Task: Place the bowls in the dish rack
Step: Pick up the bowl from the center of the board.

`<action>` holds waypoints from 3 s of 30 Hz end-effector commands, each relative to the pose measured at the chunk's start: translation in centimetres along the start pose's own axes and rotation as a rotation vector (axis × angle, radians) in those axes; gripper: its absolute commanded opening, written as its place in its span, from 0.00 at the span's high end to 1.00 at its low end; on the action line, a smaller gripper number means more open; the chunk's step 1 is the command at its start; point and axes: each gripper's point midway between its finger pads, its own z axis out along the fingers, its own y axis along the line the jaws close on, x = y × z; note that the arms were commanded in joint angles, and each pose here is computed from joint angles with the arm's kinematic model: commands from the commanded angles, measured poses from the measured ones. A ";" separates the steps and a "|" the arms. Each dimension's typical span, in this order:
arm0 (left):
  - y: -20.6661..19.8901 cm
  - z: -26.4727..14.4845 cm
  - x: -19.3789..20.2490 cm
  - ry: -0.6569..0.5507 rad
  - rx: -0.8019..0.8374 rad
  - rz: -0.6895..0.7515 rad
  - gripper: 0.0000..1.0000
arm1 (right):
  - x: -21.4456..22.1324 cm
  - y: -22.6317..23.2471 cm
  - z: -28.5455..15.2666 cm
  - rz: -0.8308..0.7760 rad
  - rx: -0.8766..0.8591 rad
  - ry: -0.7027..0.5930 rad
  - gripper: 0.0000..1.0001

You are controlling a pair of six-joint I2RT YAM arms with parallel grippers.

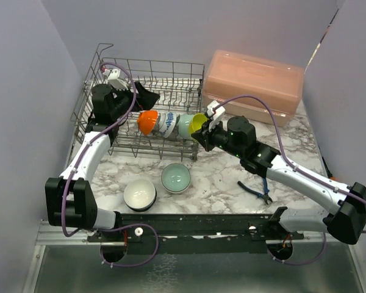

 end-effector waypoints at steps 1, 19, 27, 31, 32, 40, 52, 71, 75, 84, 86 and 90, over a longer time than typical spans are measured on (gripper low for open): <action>-4.0 0.5 -0.7 0.014 0.193 -0.136 0.01 | -2.3 -3.4 -0.4 -0.163 0.162 -0.106 1.00; -14.7 1.6 7.9 0.420 0.602 -0.322 0.01 | -3.5 -3.2 -0.9 -0.373 0.123 -0.075 1.00; -17.8 1.1 11.1 0.546 0.677 -0.374 0.01 | -3.5 -1.3 -1.3 -0.369 0.018 -0.088 0.99; -17.8 1.2 12.0 0.574 0.666 -0.382 0.01 | -3.8 -1.1 -1.4 -0.382 0.009 -0.093 1.00; -17.6 1.3 12.5 0.593 0.651 -0.380 0.01 | -3.3 -1.2 -1.5 -0.384 0.004 -0.069 0.99; -14.4 2.4 16.1 0.756 0.439 -0.368 0.03 | -2.5 -1.6 -1.5 -0.416 0.017 -0.037 0.99; -16.2 1.3 16.9 0.816 0.530 -0.362 0.16 | -1.8 -2.2 -0.4 -0.415 0.036 0.022 0.99; -18.1 -0.2 16.3 0.844 0.687 -0.354 0.53 | -1.7 -4.1 0.2 -0.383 0.146 0.033 0.99; -17.8 0.0 16.0 0.833 0.687 -0.349 0.68 | -1.5 -4.1 0.2 -0.362 0.150 0.028 0.95; -14.7 1.8 13.8 0.723 0.567 -0.312 0.75 | -1.8 -2.7 0.3 -0.268 0.096 -0.012 0.41; -13.9 2.2 13.4 0.701 0.535 -0.304 0.76 | -2.1 -2.5 0.1 -0.236 0.093 -0.029 0.30; -12.2 2.8 12.7 0.656 0.464 -0.289 0.77 | -3.3 -2.8 -0.6 -0.143 0.142 -0.098 0.14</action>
